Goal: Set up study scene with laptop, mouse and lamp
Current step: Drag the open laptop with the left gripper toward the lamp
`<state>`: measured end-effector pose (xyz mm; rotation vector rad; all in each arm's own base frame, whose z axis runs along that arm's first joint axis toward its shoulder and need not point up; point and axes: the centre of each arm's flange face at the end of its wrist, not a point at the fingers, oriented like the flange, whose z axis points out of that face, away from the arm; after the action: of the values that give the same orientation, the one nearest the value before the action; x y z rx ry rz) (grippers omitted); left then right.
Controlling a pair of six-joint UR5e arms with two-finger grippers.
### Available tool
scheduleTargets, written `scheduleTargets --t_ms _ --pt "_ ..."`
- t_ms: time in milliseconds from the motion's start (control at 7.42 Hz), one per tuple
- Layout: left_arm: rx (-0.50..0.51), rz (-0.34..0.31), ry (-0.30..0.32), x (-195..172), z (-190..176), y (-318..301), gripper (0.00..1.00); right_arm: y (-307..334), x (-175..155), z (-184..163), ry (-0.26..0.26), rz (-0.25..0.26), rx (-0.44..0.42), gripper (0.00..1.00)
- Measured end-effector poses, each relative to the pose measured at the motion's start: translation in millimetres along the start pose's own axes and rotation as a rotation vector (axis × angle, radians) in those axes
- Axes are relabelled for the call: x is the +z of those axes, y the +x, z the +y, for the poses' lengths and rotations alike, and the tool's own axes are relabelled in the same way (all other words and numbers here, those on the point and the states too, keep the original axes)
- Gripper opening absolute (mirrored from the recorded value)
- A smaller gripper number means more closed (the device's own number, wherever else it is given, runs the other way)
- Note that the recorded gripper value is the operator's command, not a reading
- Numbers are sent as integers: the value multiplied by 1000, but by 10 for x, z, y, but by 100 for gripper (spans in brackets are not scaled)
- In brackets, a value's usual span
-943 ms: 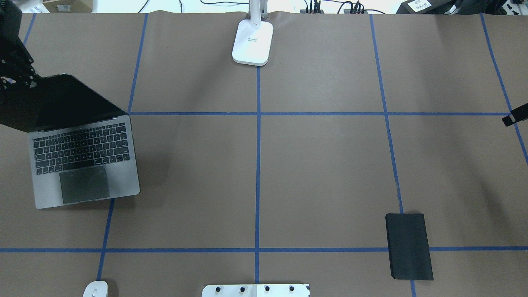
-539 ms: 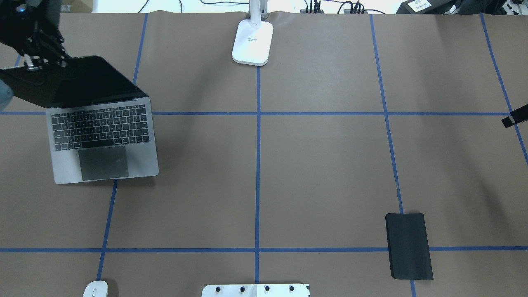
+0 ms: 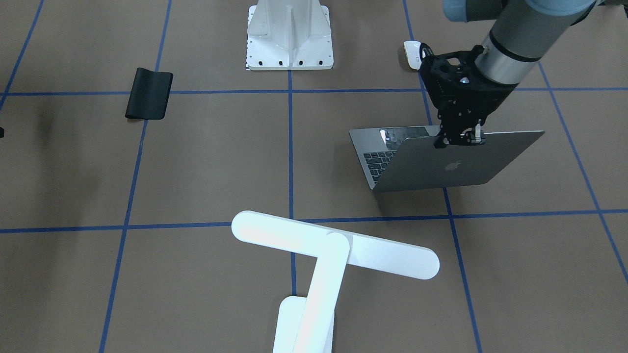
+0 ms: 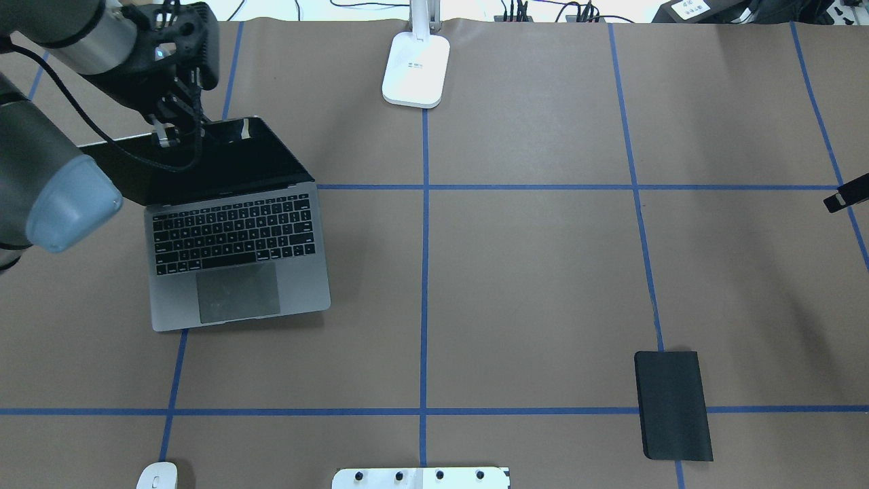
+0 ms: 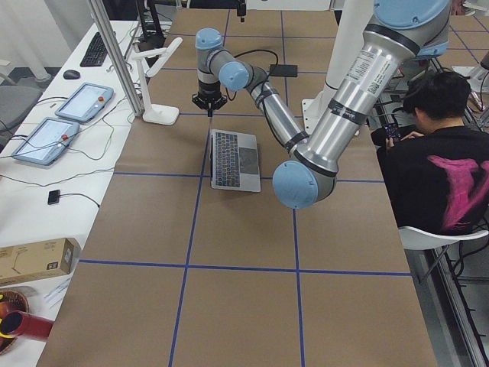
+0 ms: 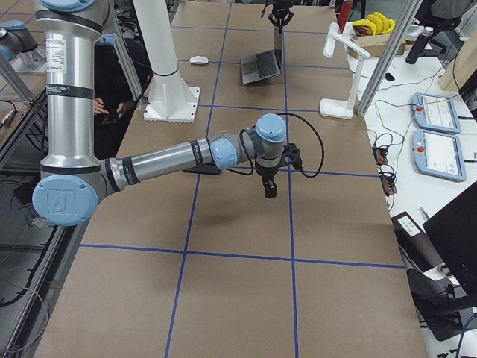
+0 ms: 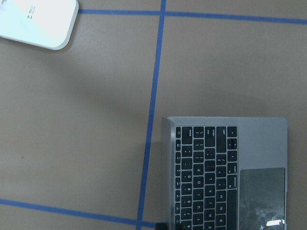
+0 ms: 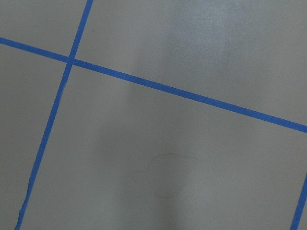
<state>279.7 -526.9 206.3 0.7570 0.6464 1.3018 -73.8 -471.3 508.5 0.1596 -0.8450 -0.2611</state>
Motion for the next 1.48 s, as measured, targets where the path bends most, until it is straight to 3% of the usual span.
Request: scheduleTargets --t_ms 269,673,1482 --pt "40 -17 8 87 -391 168 12 -33 -29 -4 6 -3 -8 99" --pt "98 -62 9 77 -702 152 12 -48 -37 -21 9 -1 -15 99" --pt "206 -131 -37 270 -760 -114 14 -73 -57 -23 13 -1 -22 99"
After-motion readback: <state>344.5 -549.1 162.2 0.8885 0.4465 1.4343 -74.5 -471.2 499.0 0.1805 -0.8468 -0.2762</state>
